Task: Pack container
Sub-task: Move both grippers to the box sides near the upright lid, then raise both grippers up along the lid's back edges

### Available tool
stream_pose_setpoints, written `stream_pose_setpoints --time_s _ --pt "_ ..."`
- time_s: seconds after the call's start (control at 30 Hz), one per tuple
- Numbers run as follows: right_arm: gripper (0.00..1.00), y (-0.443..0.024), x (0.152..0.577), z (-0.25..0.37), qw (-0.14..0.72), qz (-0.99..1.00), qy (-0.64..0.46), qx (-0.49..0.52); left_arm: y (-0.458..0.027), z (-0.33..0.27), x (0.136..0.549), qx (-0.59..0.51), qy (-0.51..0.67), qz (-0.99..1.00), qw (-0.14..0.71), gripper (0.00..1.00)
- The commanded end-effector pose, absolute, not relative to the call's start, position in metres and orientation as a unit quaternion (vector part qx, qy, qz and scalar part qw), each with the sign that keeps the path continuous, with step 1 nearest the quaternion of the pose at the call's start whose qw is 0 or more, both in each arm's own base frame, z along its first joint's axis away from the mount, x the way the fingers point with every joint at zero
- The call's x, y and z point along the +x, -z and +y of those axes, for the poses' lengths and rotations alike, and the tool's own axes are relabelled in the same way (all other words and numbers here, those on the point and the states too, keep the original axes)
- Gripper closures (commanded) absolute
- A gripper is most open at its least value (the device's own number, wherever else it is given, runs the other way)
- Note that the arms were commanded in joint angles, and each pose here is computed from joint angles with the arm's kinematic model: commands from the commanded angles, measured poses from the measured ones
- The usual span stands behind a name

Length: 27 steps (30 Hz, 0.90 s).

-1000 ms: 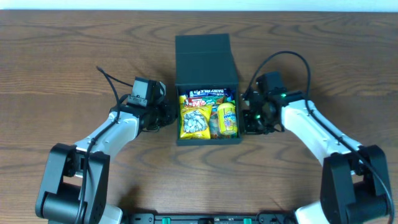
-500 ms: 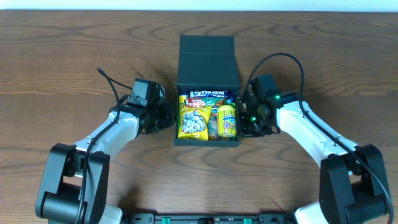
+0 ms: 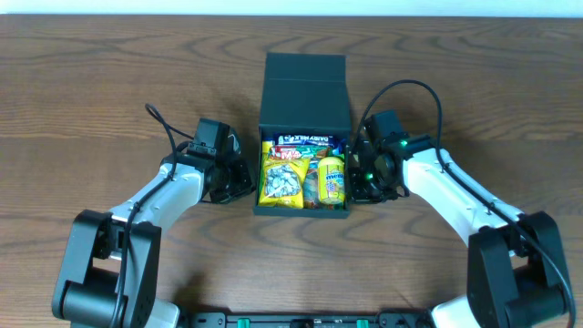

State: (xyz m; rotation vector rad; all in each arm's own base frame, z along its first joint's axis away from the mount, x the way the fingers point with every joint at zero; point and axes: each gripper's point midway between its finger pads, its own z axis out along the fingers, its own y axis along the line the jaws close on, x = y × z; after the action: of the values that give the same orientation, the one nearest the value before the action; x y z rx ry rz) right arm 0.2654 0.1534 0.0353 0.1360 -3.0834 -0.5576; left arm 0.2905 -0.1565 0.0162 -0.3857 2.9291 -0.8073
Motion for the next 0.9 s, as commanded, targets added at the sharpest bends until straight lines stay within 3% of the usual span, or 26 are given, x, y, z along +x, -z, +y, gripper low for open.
stream_pose_setpoints --time_s 0.0,0.37,0.7,0.87 --pt "0.99 -0.041 0.253 0.179 0.024 -0.971 0.232 0.056 -0.023 -0.178 0.273 -0.108 0.309 0.945 -0.001 0.94" --pt "0.98 -0.04 0.261 0.17 0.01 -0.976 0.212 0.052 -0.042 -0.171 0.281 -0.104 0.295 0.949 0.043 0.94" --pt "0.98 -0.075 0.335 0.105 -0.102 -0.968 0.225 -0.05 -0.061 -0.116 0.332 -0.18 0.266 0.935 0.153 0.94" --pt "0.98 -0.083 0.36 0.104 -0.148 -0.954 0.257 -0.042 -0.081 -0.108 0.367 -0.176 0.292 0.913 0.226 0.94"
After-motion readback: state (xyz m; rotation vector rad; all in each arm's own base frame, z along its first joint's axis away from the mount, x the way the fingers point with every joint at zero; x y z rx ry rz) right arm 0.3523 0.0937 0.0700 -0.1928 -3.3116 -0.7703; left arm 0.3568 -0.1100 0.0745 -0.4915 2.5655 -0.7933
